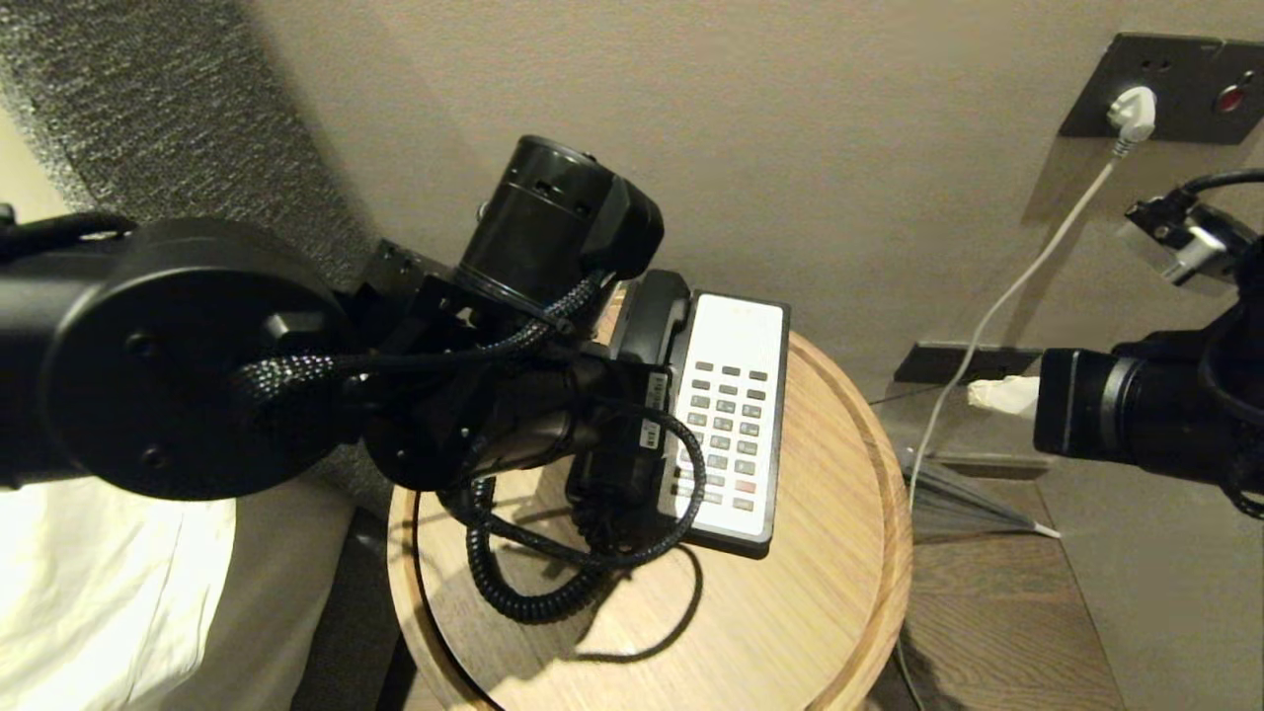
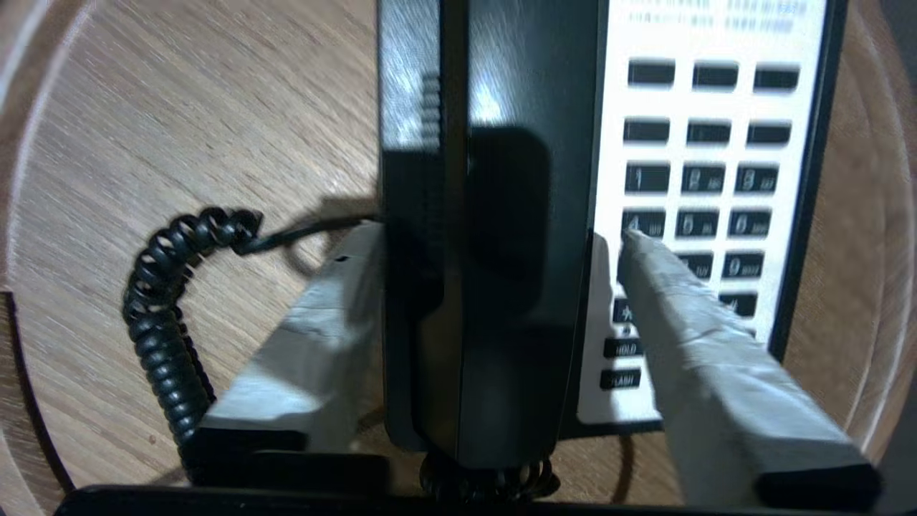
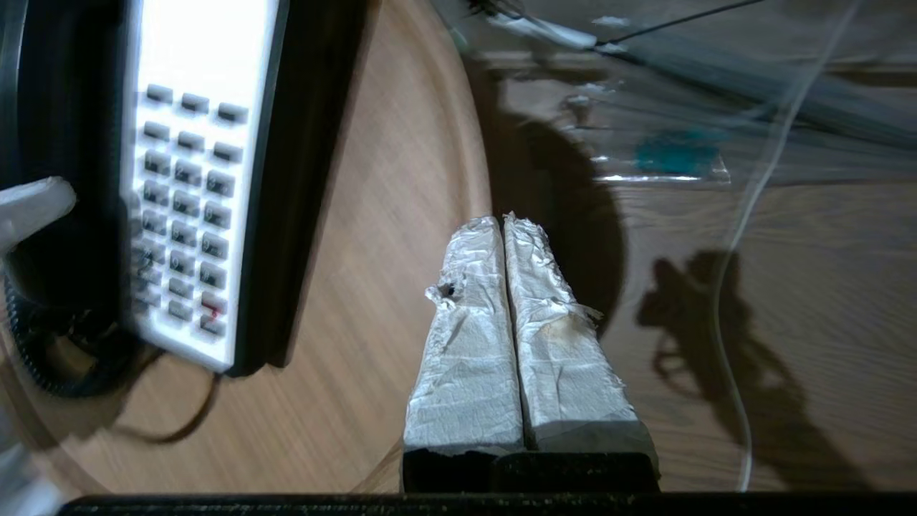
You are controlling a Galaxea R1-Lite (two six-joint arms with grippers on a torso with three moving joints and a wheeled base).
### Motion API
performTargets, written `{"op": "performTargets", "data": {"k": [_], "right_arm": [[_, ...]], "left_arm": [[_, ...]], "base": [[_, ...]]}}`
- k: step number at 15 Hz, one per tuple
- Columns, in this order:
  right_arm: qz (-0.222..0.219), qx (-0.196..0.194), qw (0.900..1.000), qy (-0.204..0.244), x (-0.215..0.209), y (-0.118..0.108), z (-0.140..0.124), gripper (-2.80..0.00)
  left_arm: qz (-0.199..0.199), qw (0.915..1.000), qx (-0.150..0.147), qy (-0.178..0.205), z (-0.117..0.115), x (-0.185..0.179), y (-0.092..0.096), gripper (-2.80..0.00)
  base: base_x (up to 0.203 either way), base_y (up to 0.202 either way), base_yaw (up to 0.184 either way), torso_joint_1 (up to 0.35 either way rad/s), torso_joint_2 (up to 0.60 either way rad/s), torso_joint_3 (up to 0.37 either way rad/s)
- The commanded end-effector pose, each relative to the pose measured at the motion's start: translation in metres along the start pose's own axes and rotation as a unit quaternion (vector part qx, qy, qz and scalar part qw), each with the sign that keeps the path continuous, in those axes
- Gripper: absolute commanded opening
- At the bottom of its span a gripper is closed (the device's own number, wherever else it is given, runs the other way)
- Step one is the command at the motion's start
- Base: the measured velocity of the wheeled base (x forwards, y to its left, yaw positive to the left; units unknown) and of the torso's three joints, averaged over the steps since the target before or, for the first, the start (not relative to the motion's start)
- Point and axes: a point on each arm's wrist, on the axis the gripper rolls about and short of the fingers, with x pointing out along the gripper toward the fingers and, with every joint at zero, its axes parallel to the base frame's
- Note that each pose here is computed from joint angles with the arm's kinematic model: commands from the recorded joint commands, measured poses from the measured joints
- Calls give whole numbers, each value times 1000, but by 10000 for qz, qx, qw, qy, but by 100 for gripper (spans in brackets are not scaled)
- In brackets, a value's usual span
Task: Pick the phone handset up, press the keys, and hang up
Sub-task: Put the handset back
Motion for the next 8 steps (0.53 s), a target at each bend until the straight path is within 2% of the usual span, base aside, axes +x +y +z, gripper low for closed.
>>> {"op": "performTargets", "data": {"k": [1,4,7,8], "right_arm": [[-6,7,10000,3,-1,-1,-1,-280],[-27,-14,10000,53,-2,-3,-6,-280],[18,-89,9999,116,-1,-1,-8,-280],[100,-127,9997,160,0,2,-10,-280]], "left_arm": [[-22,9999,-63,-109,5,-4,0,0],[-144,9988,-199,-417,19,-24,4,0],[-299,9959,-386,-761,27,-61,17,0],[-356,9946,-455,-865,27,-77,24,-280]], "base": [[0,0,0,0,0,0],[0,0,0,0,0,0],[0,0,0,0,0,0],[0,0,0,0,0,0]]}}
